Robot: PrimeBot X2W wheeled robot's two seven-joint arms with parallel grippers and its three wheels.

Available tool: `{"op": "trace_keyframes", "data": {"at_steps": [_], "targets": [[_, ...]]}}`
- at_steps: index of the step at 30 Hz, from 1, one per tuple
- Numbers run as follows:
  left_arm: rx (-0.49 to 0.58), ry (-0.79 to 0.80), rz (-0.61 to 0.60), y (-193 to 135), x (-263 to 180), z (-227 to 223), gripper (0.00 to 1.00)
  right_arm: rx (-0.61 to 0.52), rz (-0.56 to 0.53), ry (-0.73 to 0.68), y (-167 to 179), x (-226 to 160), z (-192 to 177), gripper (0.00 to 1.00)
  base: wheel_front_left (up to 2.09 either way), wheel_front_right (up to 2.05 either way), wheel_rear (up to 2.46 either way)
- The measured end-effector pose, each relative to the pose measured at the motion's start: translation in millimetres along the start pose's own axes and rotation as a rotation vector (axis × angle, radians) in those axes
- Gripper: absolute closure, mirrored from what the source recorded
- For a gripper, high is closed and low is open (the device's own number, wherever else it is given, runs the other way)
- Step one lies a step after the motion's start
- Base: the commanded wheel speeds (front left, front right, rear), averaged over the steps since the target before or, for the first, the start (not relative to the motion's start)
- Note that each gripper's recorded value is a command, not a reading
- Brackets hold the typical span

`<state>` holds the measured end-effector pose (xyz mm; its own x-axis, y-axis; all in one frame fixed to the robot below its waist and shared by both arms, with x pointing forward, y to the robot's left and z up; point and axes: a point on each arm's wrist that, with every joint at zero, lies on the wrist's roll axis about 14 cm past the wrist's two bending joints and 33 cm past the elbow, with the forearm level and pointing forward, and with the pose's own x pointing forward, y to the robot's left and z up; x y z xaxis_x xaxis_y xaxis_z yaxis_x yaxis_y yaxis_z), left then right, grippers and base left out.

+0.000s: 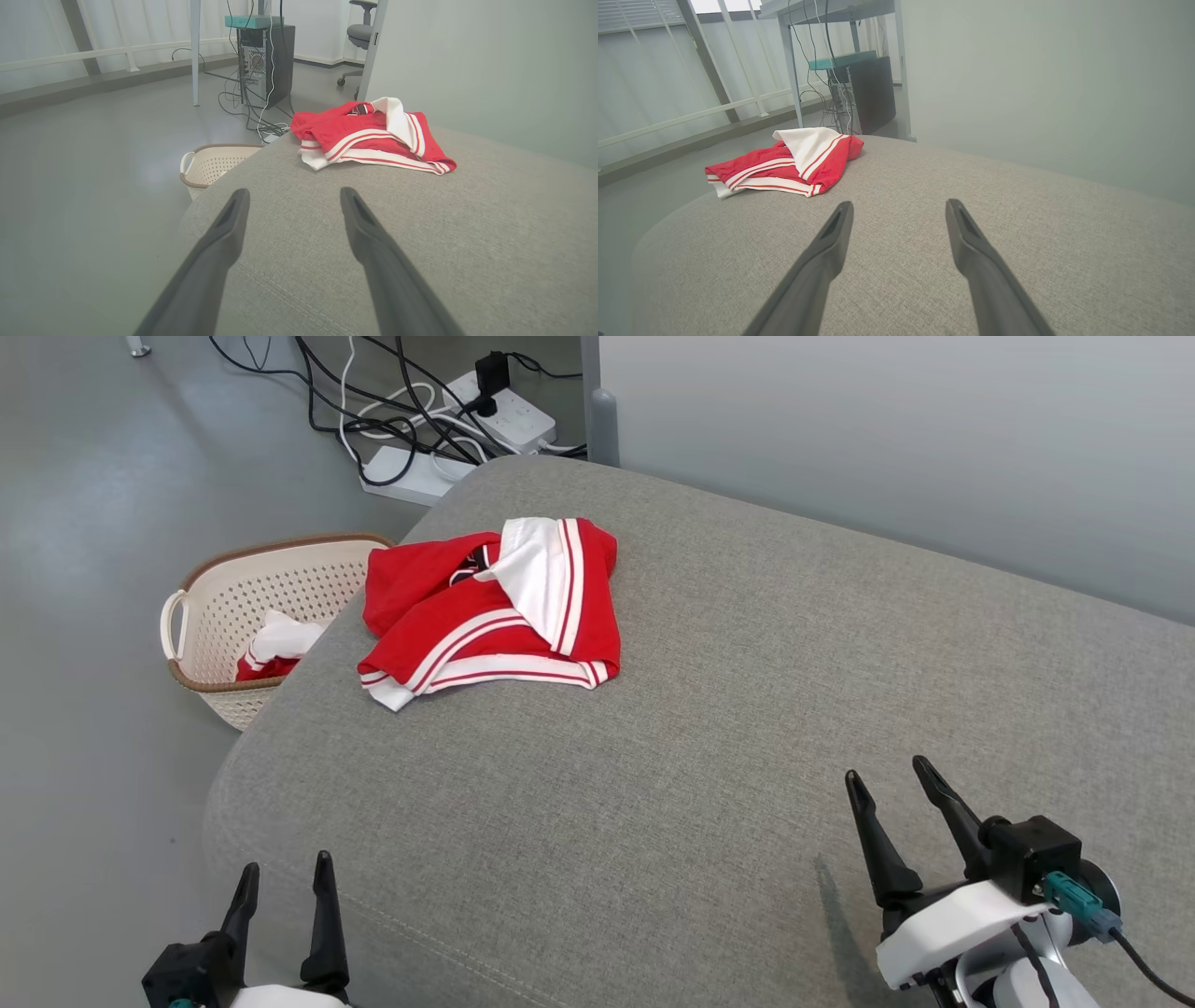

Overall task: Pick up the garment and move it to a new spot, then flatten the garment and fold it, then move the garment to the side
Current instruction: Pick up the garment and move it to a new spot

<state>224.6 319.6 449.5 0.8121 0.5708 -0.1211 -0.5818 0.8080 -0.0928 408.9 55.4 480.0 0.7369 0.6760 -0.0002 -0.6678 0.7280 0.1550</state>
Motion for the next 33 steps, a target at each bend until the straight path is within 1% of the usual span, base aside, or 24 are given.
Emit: {"op": "trace_keyframes", "data": {"at_steps": [3,6,10,17,24,25,28,33], "targets": [[-0.054,0.017,-0.043,-9,3,-4,0.0,0.012,-0.016,0.01,-6,-2,-4,0.0,0.0,0.0,0.0],[-0.062,0.02,-0.089,-18,15,-3,0.0,0.016,-0.03,0.027,-13,-5,-11,0.0,0.0,0.0,0.0],[-0.061,0.007,-0.163,-38,44,7,0.0,0.017,-0.044,0.032,-22,-3,-14,0.0,0.0,0.0,0.0],[0.015,0.003,-0.257,-66,104,24,0.0,0.013,-0.075,0.039,-45,-1,-20,0.0,0.0,0.0,0.0],[0.067,0.067,-0.292,-83,153,20,0.0,0.006,-0.115,0.049,-71,-2,-26,0.0,0.0,0.0,0.0],[0.083,0.092,-0.302,-87,165,17,0.0,0.007,-0.132,0.053,-79,-4,-29,0.0,0.0,0.0,0.0],[0.095,0.143,-0.308,-92,178,7,0.0,0.009,-0.15,0.054,-89,-5,-32,0.0,0.0,0.0,0.0],[0.123,0.247,-0.293,-87,194,-18,0.0,0.0,-0.176,0.068,-106,-9,-38,0.0,0.0,0.0,0.0]]}}
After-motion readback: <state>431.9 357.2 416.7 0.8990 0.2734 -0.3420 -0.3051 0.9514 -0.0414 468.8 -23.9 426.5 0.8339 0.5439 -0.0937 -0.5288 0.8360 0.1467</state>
